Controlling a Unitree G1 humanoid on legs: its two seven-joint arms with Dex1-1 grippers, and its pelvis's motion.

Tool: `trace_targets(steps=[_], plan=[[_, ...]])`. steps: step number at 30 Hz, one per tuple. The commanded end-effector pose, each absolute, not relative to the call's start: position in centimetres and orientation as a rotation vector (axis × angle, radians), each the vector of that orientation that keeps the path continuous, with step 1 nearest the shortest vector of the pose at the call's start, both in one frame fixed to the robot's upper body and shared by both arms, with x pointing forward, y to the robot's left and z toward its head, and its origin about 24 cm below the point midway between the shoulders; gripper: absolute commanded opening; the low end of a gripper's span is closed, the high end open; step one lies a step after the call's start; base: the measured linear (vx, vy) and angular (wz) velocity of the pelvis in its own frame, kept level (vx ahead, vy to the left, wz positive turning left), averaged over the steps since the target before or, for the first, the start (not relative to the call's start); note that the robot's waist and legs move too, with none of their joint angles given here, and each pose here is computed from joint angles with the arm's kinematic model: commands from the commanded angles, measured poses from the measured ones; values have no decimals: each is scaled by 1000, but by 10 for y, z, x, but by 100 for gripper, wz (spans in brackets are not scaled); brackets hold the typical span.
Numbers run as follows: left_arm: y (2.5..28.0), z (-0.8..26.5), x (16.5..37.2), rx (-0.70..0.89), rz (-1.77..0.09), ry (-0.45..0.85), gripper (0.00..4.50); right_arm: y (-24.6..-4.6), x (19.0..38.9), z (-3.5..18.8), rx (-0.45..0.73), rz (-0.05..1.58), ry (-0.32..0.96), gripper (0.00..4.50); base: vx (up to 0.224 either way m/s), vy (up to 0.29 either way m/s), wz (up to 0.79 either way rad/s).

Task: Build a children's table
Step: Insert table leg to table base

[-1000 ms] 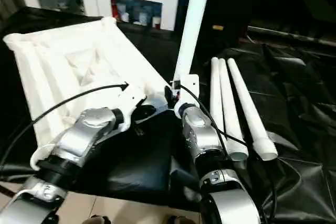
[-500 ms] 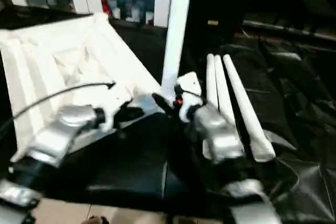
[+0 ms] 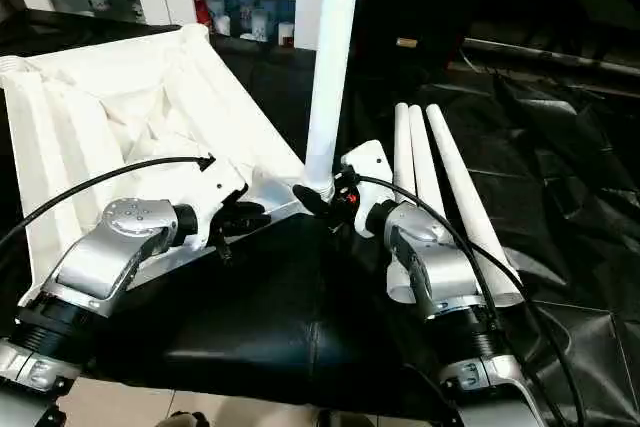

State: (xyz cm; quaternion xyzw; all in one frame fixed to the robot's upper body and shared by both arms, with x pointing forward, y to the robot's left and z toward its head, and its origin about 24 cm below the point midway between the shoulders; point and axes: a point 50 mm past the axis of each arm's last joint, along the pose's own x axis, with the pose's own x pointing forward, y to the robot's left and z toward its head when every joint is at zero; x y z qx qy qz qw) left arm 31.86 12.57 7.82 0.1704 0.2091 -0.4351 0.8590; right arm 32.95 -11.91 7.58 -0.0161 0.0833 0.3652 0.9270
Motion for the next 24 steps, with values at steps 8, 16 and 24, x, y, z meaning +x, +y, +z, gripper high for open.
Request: trace_targets(steps=[8,16,24], plan=[[135,63,304,349,-1005,597,4,-123,328,77,-71,774,182,403,0,0,0],[136,71,304,344,-1049,548,4,-120,321,71,-137,894,205,403,0,0,0],[135,72,293,358,-1156,555,4,-117,325,66,-182,903,200,403,0,0,0]])
